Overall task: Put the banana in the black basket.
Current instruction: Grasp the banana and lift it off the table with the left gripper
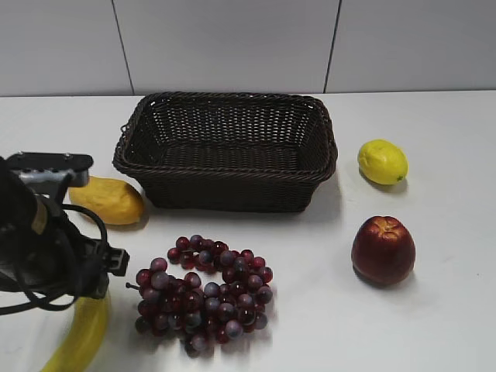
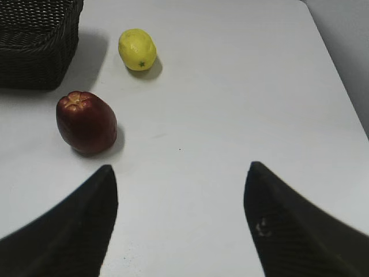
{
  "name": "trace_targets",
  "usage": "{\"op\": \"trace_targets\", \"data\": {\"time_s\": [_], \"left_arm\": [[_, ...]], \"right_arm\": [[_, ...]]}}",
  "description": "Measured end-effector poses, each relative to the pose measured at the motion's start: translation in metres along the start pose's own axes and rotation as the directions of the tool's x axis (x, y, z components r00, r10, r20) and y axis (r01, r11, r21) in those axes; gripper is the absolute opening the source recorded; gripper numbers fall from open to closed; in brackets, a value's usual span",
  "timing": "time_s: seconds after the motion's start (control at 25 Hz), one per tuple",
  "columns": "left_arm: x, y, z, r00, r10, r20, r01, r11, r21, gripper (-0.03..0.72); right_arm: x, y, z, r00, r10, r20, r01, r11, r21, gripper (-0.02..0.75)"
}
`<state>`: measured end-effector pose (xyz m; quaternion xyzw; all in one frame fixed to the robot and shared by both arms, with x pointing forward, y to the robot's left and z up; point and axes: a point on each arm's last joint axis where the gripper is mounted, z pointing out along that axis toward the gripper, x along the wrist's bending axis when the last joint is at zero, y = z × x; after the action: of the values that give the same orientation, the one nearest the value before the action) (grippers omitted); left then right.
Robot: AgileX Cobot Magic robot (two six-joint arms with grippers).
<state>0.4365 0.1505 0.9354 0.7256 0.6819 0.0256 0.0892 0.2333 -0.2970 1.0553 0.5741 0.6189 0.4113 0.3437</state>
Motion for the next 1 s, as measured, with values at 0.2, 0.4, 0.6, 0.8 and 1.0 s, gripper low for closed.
{"op": "trace_targets", "data": {"time_s": [0.2,0.4,0.6,0.8,1.0], "left_arm": [[-0.001,-0.003,0.027,0.999,0.01,-0.051,-0.006,0.997,0.078,0.564],[-0.001,-0.005,0.044,0.998,0.012,-0.062,-0.006,0.995,0.098,0.564],[-0.002,-0.004,0.046,0.999,0.0,-0.05,0.005,0.996,0.09,0.507],[-0.001,-0.004,0.03,0.999,0.001,-0.037,0.001,0.998,0.065,0.414],[0.005,-0.002,-0.005,0.998,0.06,-0.022,-0.061,0.998,-0.027,0.414]], "right_arm": [[0.0,0.0,0.0,1.0,0.0,0.0,0.0,1.0,0.0,0.52],[0.0,0.0,0.0,1.0,0.0,0.0,0.0,1.0,0.0,0.52],[0.0,0.0,0.0,1.0,0.0,0.0,0.0,1.0,0.0,0.52],[0.0,0.0,0.0,1.0,0.0,0.0,0.0,1.0,0.0,0.52],[0.0,0.0,0.0,1.0,0.0,0.0,0.0,1.0,0.0,0.52]]}}
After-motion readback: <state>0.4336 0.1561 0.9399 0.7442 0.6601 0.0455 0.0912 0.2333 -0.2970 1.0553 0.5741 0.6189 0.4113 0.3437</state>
